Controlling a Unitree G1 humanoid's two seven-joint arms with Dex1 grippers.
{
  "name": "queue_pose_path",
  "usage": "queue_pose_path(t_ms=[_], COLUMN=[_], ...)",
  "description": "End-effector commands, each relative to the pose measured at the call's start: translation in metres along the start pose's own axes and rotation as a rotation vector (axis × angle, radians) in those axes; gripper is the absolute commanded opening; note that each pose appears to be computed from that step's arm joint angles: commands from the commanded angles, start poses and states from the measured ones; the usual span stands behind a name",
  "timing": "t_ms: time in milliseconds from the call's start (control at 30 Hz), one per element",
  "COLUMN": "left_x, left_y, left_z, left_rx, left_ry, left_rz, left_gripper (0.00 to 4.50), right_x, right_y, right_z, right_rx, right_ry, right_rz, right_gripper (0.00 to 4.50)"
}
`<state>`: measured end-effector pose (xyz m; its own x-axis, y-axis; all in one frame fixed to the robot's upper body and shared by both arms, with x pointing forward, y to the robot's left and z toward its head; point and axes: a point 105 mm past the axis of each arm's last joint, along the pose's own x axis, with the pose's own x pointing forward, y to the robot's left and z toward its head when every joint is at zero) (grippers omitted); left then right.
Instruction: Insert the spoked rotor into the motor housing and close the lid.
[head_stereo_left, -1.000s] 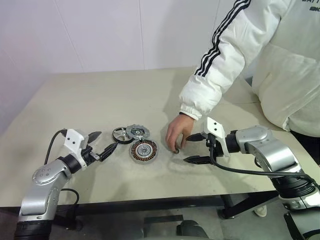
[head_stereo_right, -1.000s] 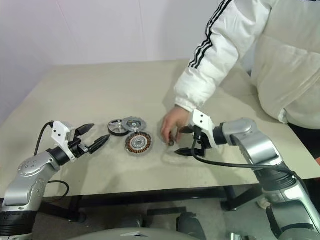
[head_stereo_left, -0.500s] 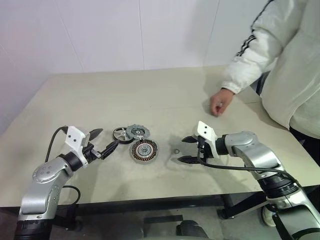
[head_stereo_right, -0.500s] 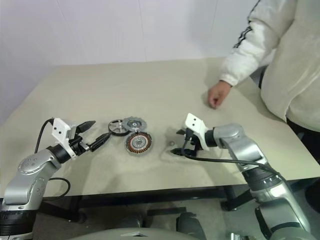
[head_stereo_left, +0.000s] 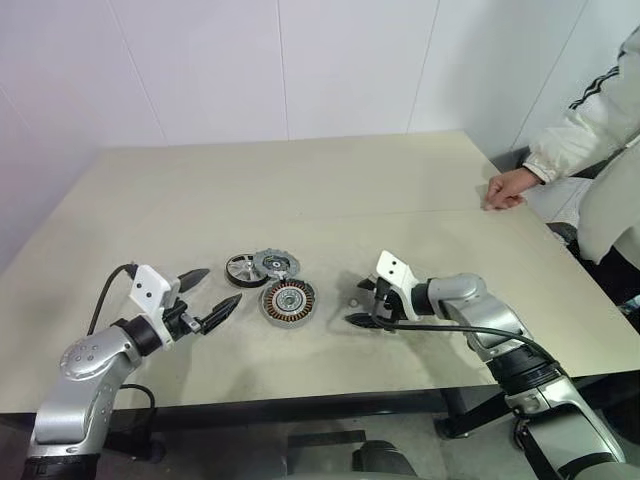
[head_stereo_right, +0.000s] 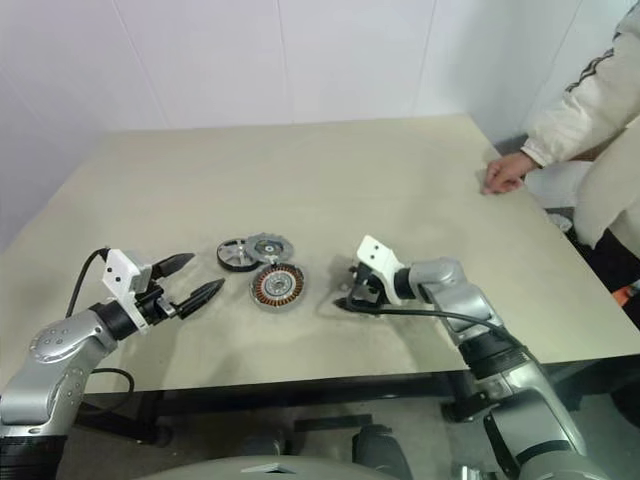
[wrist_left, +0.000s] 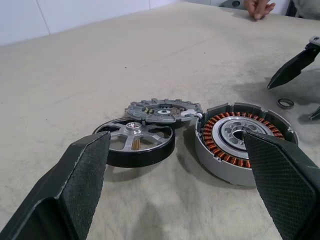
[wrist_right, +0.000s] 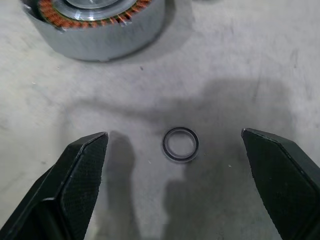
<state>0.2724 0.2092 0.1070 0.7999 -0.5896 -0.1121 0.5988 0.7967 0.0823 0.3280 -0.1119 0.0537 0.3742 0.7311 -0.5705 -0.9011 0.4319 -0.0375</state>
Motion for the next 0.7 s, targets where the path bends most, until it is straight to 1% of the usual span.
queue_pose_path(t_ms=[33, 200, 233, 300, 400, 533, 600, 700], left_x=[-0.004, -0.005, -0.005, -0.005, -0.005, -0.004, -0.003, -0.001], left_y=[0.004, 0.003, 0.002, 0.001, 0.000, 0.000, 0.000, -0.001], left_z=[0.016, 0.015, 0.016, 0.017, 0.019, 0.022, 0.025, 0.027], left_rx=[0.054, 0.053, 0.053, 0.054, 0.058, 0.062, 0.064, 0.067], left_ry=[-0.048, -0.048, -0.049, -0.050, -0.053, -0.056, -0.057, -0.059], left_rz=[0.014, 0.015, 0.016, 0.016, 0.019, 0.021, 0.020, 0.018], left_gripper=[4.50, 4.50, 4.50, 4.50, 4.50, 4.50, 4.50, 4.50], right_x=[0.000, 0.001, 0.001, 0.002, 0.003, 0.003, 0.002, 0.001], right_y=[-0.005, -0.006, -0.006, -0.006, -0.005, -0.006, -0.006, -0.008], right_z=[0.011, 0.005, 0.003, 0.000, -0.003, -0.002, -0.001, 0.001], right_rx=[-0.040, -0.036, -0.034, -0.033, -0.032, -0.034, -0.036, -0.045], right_ry=[-0.024, -0.012, -0.008, -0.003, 0.008, 0.006, 0.004, 0.003], right_rz=[-0.018, -0.018, -0.019, -0.019, -0.016, -0.014, -0.015, -0.020], right_gripper=[4.49, 4.49, 4.11, 3.57, 2.57, 1.24, 0.67, 0.67])
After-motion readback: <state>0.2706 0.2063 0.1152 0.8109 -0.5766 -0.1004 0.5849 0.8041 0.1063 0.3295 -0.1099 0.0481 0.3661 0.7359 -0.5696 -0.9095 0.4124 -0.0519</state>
